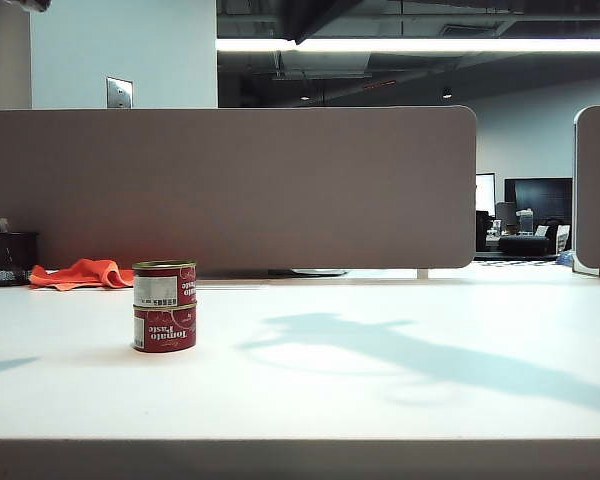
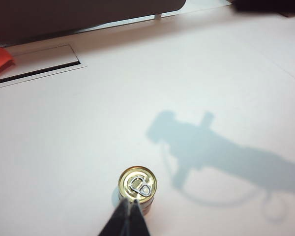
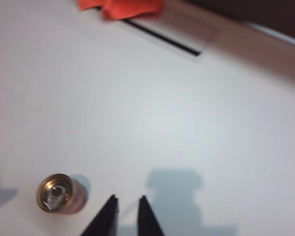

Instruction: Stack a can of tomatoes on the right onto the can of tomatoes on the left.

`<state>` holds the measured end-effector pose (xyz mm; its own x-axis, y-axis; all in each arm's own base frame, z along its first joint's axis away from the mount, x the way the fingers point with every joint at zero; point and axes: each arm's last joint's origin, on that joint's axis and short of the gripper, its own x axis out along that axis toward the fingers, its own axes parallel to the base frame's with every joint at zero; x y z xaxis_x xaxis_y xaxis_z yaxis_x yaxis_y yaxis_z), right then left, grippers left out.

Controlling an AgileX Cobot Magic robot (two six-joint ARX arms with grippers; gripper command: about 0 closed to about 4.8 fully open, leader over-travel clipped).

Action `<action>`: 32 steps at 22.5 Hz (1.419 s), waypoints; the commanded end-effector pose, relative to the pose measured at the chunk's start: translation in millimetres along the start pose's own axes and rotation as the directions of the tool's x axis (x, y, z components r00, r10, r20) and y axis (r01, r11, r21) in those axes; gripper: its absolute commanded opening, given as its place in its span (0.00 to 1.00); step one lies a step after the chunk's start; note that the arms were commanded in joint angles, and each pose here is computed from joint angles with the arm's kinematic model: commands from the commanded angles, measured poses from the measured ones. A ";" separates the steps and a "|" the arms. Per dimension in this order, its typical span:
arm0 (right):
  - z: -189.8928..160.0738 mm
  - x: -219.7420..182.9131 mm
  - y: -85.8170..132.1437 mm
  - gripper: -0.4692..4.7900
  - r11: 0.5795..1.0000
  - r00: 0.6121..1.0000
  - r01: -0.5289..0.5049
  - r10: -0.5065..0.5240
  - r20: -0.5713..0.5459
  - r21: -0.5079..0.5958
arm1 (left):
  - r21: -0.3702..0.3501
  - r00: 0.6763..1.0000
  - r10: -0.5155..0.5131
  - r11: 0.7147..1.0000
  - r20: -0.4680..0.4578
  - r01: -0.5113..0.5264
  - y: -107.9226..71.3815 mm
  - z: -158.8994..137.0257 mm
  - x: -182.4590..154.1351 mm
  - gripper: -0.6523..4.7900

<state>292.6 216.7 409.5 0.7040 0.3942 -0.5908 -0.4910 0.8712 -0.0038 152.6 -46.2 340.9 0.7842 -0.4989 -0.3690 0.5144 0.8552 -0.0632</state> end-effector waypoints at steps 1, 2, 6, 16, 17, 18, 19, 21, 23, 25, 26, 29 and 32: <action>-0.9 -57.9 -24.4 0.08 0.994 0.994 0.109 -0.109 0.026 -0.012 | 0.070 0.998 0.053 0.996 0.032 -0.055 -6.9 -2.1 -14.0 0.11; -4.6 -80.9 -32.1 0.07 0.987 0.986 0.158 -0.158 0.056 0.000 | 0.078 0.997 0.052 0.995 0.054 -0.056 -9.3 -5.0 -20.6 0.11; -41.0 -146.7 -46.3 0.07 0.978 0.962 0.202 -0.207 0.178 0.047 | 0.087 0.992 0.075 0.993 0.105 -0.085 -14.9 -30.3 -39.5 0.11; -234.5 -154.9 -56.4 0.12 0.880 0.869 0.467 -0.475 0.138 0.087 | 0.075 0.986 0.088 0.992 0.141 -0.099 -18.2 -128.7 -37.5 0.11; -245.7 -150.6 -56.5 0.12 0.880 0.870 0.466 -0.475 0.134 0.093 | 0.052 0.984 0.106 0.992 0.141 -0.114 -16.8 -131.4 -34.2 0.11; -260.7 -143.6 -56.5 0.12 0.880 0.864 0.458 -0.474 0.168 0.129 | -0.006 0.973 0.158 0.987 0.166 -0.160 -13.9 -134.0 -28.9 0.11; -265.9 -140.9 -56.3 0.12 0.882 0.860 0.447 -0.469 0.201 0.146 | -0.025 0.963 0.194 0.981 0.186 -0.192 -12.0 -135.3 -26.1 0.11; -280.0 -133.3 -55.2 0.11 0.903 0.834 0.376 -0.427 0.348 0.206 | -0.033 0.945 0.245 0.969 0.218 -0.244 -8.6 -140.5 -18.8 0.11; -294.9 -126.5 -53.6 0.08 0.927 0.795 0.293 -0.372 0.479 0.235 | -0.035 0.940 0.243 0.970 0.240 -0.242 -6.7 -148.6 -10.4 0.11; -306.2 -122.4 -52.9 0.08 0.936 0.777 0.259 -0.347 0.524 0.237 | -0.027 0.939 0.218 0.975 0.264 -0.219 -6.4 -153.0 -5.3 0.11; -316.3 -117.8 -52.3 0.08 0.945 0.771 0.234 -0.324 0.548 0.230 | -0.023 0.930 0.206 0.978 0.303 -0.209 -5.6 -156.9 -0.7 0.11; -329.9 -105.5 -50.6 0.08 0.962 0.786 0.189 -0.268 0.558 0.196 | -0.013 0.905 0.189 0.980 0.381 -0.199 -3.8 -167.1 8.5 0.11; -337.4 -92.9 -46.9 0.08 0.989 0.822 0.110 -0.147 0.551 0.099 | -0.018 0.924 0.167 0.985 0.344 -0.171 -2.8 -183.9 17.4 0.11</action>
<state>76.8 38.4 190.9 0.9485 0.3077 -0.0749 -0.3076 0.9514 0.0131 100.7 -30.8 166.8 0.9366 -0.3482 -0.0386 0.3483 0.9374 -0.0045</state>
